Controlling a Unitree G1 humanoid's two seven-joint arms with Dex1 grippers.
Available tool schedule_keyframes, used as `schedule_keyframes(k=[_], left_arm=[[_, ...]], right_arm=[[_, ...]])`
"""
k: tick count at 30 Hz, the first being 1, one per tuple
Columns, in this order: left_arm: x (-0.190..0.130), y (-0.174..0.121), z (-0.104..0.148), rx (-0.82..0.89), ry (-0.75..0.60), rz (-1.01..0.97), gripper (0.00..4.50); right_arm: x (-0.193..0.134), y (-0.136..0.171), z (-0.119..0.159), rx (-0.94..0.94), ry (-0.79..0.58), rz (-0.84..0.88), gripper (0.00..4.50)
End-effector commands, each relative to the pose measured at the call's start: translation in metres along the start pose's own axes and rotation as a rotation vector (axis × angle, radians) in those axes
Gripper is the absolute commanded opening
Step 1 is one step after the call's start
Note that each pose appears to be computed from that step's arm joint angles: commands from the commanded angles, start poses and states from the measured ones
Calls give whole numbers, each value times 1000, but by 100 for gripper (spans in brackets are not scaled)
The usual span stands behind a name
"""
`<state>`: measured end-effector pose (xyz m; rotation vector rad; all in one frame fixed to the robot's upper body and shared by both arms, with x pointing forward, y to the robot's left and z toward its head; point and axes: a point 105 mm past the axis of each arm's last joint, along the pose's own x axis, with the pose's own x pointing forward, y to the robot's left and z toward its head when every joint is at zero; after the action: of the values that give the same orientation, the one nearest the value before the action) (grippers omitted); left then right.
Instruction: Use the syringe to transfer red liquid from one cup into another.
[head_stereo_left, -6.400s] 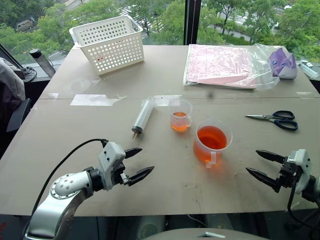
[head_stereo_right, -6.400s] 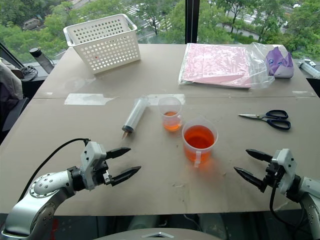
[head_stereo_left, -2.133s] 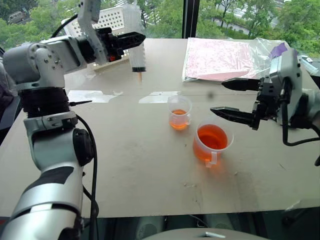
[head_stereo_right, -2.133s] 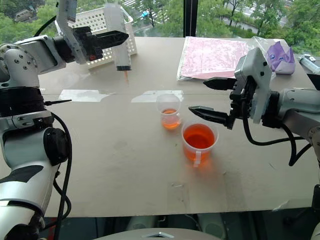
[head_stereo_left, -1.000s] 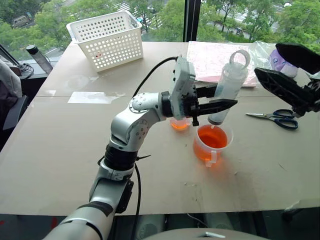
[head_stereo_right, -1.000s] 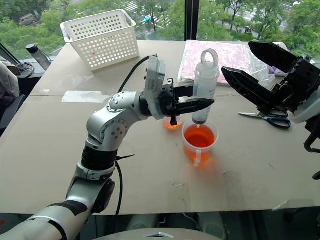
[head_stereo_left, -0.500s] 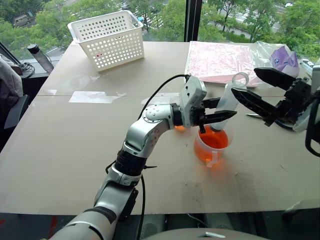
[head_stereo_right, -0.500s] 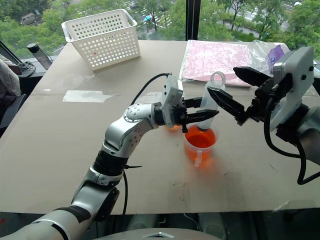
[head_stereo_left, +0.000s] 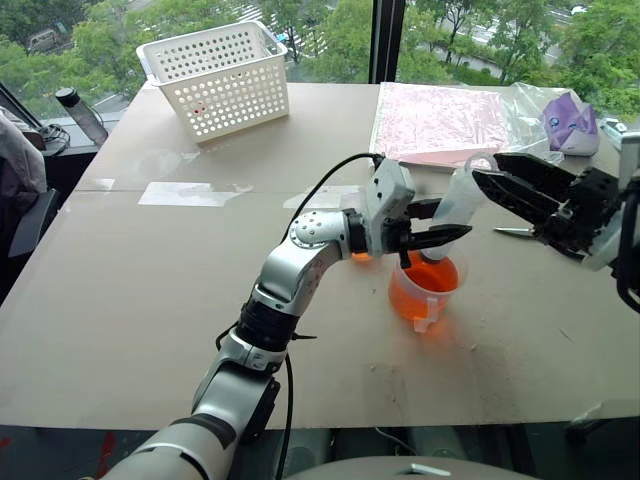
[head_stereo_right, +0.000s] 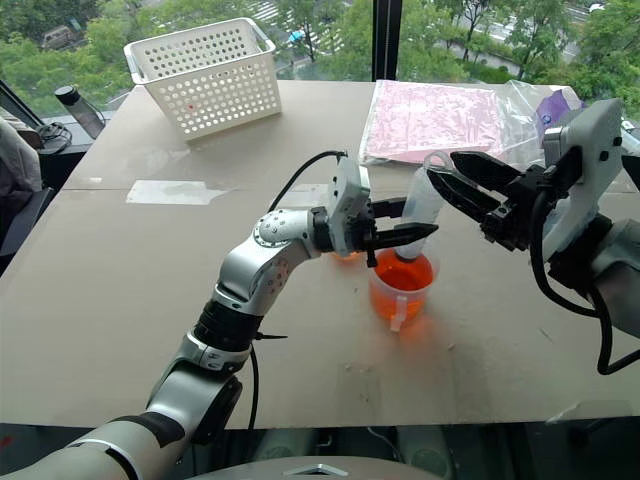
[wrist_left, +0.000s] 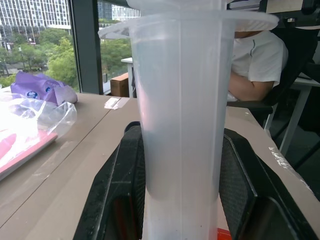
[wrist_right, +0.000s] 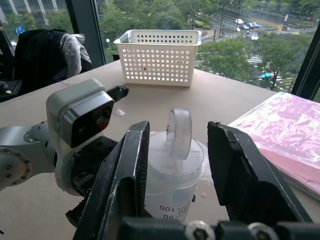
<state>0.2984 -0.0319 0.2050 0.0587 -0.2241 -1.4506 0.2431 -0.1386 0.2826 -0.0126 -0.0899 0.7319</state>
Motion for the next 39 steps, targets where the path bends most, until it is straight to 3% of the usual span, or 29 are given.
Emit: schedule_keyframes(k=[1, 13, 18, 39], left_arm=[[4, -5, 14, 41, -45, -23, 136], [-4, -9, 22, 17, -68, -46, 136], [-7, -15, 20, -10, -68, -78, 136], [-14, -25, 12, -52, -26, -153, 136]], right_arm=[[-1, 3, 6, -18, -16, 0, 214], [0, 8, 1, -5, 17, 31, 214], [-1, 8, 4, 9, 3, 41, 7], [-9, 2, 20, 84, -114, 60, 7]])
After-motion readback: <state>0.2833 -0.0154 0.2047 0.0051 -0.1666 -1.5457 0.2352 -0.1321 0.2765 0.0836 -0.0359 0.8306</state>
